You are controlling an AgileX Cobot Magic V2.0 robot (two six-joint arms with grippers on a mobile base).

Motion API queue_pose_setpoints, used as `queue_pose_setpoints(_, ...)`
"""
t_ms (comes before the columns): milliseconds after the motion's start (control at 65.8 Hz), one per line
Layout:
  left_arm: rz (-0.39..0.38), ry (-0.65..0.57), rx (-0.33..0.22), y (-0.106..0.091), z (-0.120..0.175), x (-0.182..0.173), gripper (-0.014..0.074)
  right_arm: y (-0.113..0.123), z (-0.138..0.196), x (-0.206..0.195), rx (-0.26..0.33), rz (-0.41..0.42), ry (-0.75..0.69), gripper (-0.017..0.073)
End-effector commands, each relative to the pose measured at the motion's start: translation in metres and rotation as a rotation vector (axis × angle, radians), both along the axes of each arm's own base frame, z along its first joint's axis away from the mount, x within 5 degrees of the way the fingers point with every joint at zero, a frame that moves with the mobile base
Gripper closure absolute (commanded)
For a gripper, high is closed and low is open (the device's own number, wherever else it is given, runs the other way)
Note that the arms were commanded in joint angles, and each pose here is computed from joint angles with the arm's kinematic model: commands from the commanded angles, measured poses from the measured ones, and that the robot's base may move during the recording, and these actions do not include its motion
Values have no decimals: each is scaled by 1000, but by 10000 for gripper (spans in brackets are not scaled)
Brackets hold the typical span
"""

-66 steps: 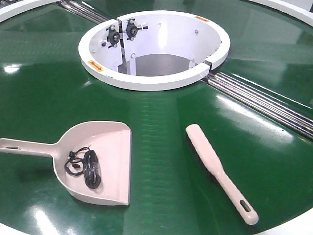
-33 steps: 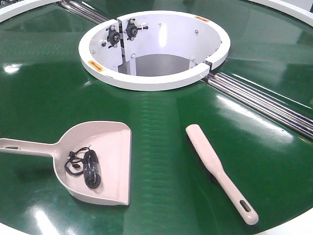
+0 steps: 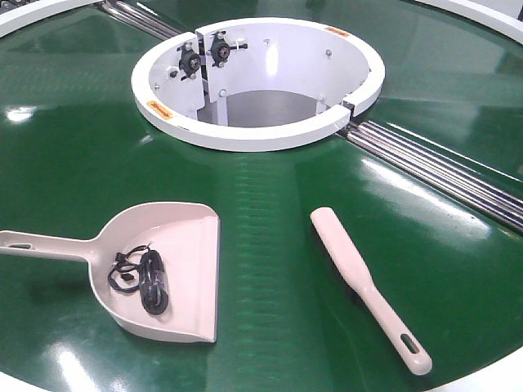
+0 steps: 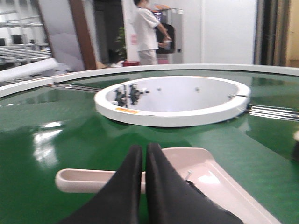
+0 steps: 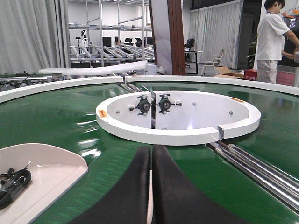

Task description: Clean and inspect green conveyor with broom and dustpan

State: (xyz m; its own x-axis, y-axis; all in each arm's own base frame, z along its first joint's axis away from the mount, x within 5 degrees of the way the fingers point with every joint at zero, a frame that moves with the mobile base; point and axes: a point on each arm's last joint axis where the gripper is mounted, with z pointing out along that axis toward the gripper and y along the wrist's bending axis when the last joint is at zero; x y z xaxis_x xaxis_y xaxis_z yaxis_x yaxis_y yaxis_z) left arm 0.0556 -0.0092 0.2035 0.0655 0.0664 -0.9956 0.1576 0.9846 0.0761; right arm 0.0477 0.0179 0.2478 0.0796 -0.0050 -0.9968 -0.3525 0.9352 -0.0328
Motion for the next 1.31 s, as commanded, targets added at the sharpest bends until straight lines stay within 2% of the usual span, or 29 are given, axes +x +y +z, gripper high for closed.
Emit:
queue_pose_setpoints(0,47,-58,-33,3,3,1,600,0,15,-1,28,-3,-81,568)
queue_pose_setpoints(182,101,-60,-12,6,3,1,600,0,15,-1,28,-3,-81,568)
queue_pose_setpoints(1291,101,-58,-17,6,3,1,600,0,15,-1,28,-3,-81,568)
